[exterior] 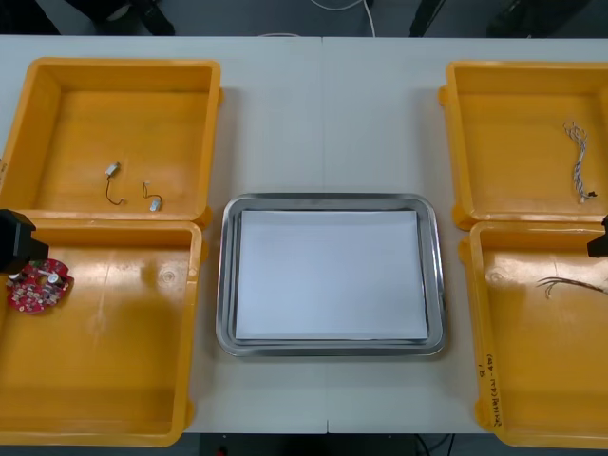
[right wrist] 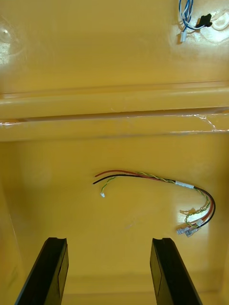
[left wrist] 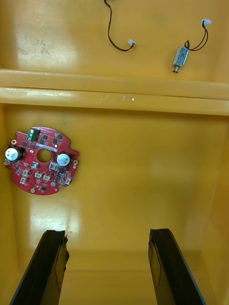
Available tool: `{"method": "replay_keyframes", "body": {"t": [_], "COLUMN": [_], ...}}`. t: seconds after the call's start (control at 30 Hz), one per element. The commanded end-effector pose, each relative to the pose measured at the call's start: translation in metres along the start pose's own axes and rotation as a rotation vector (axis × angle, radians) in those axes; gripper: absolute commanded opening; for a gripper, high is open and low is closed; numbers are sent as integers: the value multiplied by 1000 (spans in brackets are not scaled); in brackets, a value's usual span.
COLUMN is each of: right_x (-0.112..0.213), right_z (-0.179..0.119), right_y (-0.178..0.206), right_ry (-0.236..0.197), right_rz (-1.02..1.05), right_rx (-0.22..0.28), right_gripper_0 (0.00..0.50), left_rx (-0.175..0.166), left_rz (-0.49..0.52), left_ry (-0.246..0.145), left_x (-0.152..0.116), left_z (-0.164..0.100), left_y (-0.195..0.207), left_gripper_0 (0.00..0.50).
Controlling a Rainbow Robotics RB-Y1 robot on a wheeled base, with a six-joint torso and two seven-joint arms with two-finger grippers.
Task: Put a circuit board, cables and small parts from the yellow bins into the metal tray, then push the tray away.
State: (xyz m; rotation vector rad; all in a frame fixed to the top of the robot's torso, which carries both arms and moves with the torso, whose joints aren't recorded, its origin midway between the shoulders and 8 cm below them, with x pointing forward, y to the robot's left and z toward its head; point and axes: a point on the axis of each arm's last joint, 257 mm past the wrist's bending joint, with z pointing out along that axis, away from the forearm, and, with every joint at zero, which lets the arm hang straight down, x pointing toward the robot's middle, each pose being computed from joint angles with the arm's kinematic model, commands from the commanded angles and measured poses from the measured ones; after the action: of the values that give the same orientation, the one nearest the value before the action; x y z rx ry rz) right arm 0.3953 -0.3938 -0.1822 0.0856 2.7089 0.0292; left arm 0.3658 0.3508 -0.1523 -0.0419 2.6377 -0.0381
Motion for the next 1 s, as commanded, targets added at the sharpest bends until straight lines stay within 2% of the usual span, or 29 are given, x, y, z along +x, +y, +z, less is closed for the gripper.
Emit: {"method": "replay_keyframes", "body": {"t": [0.03,1.0], "right_x": [-6,-6], "right_z": [-18,-18], "right_y": [-15,-15], "right_ry": [-34,-34], "right_rz": [18,18], "right_rx": [37,37], "right_gripper_0": [500,500], "left_rx": [-37,-37], "left_rz": [93,93], "left_ry": [-18,-18], "left_x": [-2,-2], "left_z": [-12,-12], "left_y": [11,11], "left_gripper_0": [500,500]}}
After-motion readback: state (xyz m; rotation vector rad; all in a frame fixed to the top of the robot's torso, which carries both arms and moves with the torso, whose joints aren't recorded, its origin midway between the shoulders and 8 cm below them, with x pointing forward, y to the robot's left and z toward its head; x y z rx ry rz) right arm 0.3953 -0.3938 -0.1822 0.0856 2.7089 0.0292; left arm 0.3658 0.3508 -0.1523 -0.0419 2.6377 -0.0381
